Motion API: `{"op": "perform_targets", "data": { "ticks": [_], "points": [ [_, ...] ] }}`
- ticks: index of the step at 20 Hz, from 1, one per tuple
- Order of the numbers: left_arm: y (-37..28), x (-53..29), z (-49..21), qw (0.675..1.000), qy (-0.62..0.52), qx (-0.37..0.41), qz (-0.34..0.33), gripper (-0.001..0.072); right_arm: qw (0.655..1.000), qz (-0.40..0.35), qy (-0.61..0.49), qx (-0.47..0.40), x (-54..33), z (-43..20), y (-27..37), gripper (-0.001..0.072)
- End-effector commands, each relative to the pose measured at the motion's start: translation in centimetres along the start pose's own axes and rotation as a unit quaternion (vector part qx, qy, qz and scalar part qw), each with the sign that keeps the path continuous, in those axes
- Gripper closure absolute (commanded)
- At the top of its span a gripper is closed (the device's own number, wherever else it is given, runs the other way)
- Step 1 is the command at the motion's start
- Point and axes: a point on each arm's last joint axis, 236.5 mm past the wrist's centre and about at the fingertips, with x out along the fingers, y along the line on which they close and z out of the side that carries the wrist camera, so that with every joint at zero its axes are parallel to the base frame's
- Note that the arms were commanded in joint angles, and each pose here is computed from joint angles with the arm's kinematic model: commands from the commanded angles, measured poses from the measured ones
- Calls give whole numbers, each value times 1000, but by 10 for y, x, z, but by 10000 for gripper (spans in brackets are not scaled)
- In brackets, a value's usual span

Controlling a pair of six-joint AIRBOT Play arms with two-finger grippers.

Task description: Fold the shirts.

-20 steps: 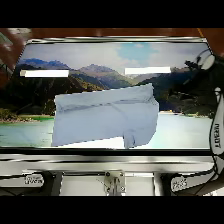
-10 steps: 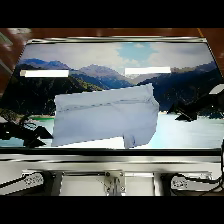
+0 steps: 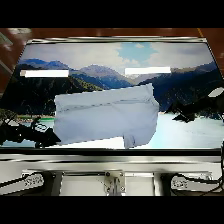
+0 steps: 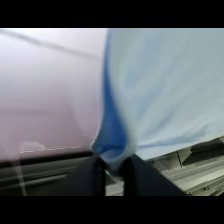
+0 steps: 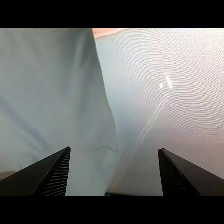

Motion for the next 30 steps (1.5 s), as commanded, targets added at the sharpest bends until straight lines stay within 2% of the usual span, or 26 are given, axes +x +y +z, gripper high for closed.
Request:
{"op": "perform_targets", "data": {
  "ticks": [1,3,7,10,16,19,20,22,23,26,30],
  "points": [
    [-3,5,7,1000,-11,-2,-2,597,1000,-12,12,8,1,-6,-6,60],
    [-5,5,3,1000,-2,0,-5,665,999,-13,43,12,11,-25,-12,60],
    [-7,3,0,1000,1,6,-7,665,993,53,103,24,49,-74,-1,50],
    [-9,0,2,1000,-4,10,-7,665,991,99,79,53,72,-78,10,52],
    [-9,-1,2,1000,-8,11,-7,665,988,113,89,64,86,-95,11,62],
    [-9,-1,3,1000,-8,11,-6,665,993,82,87,21,102,-98,21,63],
    [-9,-1,3,1000,-9,10,-6,665,994,71,86,5,108,-99,25,166],
    [-7,-5,6,1000,-15,6,-8,665,994,67,91,-8,111,-103,32,519],
    [-7,-7,9,1000,-19,5,-9,665,993,71,96,-12,108,-104,35,620],
    [-14,-23,27,998,-49,43,-9,666,990,99,80,-65,76,-90,59,635],
    [-40,-73,76,987,-134,86,-6,666,987,121,-48,-91,22,-16,105,635]
  ]
}}
